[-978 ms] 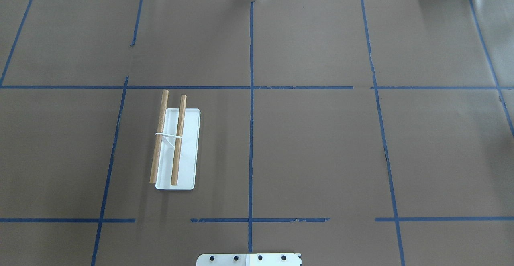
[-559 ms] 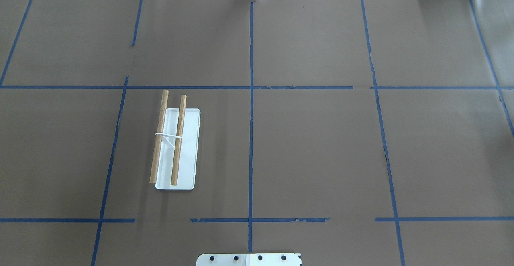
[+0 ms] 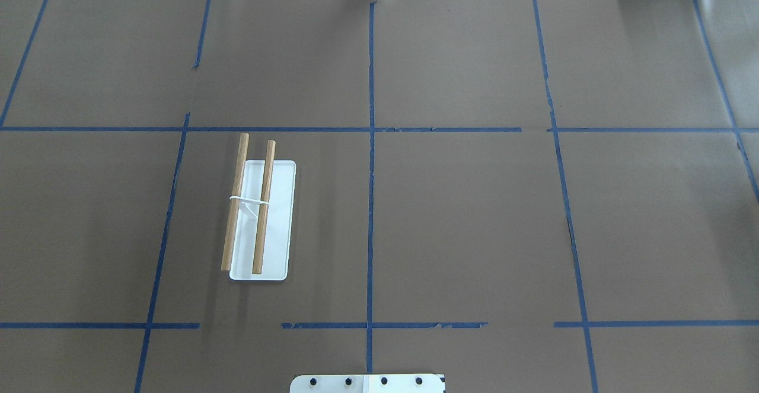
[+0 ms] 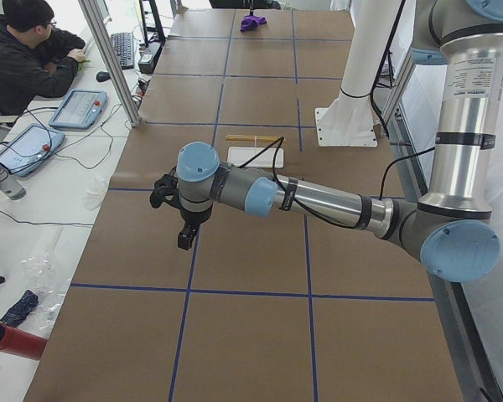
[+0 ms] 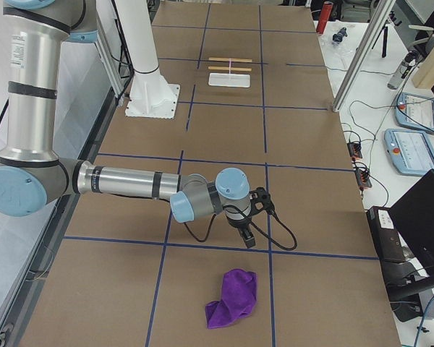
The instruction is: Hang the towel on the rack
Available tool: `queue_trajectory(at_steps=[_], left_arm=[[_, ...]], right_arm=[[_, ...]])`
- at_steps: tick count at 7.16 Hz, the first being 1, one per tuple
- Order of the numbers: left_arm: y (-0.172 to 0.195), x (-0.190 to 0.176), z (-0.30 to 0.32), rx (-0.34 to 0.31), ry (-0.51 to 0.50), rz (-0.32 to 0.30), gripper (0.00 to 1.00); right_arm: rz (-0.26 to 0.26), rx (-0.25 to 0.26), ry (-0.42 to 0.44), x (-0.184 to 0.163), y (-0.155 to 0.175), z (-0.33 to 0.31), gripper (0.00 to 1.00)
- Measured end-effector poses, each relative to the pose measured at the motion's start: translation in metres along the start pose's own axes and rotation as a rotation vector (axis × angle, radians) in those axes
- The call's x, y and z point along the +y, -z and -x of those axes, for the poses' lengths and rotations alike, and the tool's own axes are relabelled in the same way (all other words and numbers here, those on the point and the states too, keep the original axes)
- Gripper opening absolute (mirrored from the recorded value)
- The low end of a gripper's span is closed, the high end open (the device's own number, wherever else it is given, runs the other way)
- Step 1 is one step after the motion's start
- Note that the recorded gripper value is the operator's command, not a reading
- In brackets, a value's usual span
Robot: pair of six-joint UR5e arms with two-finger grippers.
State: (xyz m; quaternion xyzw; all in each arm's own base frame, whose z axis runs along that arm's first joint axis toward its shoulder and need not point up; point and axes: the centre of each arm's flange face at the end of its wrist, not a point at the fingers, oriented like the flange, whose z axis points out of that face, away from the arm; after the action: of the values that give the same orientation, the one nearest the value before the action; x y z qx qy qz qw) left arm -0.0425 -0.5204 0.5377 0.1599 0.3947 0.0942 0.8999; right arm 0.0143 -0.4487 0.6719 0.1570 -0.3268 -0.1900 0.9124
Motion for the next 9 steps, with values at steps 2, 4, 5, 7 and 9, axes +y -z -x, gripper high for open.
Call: queue_trajectory(at_steps=[2, 4, 5, 7, 9], left_arm=[[-0.004, 0.001, 0.004, 0.000, -0.015, -0.015, 1.00], [-0.004, 0.001, 0.004, 0.001, -0.018, -0.018, 1.00], [-0.004, 0.001, 0.004, 0.001, -0.019, -0.019, 1.00], [-0.004, 0.001, 0.004, 0.003, -0.017, -0.018, 1.00], [-0.004, 0.001, 0.003, 0.004, -0.018, -0.019, 1.00]], right_arm=[[0.058, 0.055, 0.099, 0.022, -0.038, -0.014, 0.92], [0.100, 0.107, 0.171, 0.034, -0.074, -0.018, 0.77], [0.123, 0.146, 0.210, 0.035, -0.085, -0.017, 0.68], [0.158, 0.202, 0.301, 0.037, -0.093, -0.019, 0.68], [0.181, 0.228, 0.349, 0.043, -0.094, -0.023, 0.42]])
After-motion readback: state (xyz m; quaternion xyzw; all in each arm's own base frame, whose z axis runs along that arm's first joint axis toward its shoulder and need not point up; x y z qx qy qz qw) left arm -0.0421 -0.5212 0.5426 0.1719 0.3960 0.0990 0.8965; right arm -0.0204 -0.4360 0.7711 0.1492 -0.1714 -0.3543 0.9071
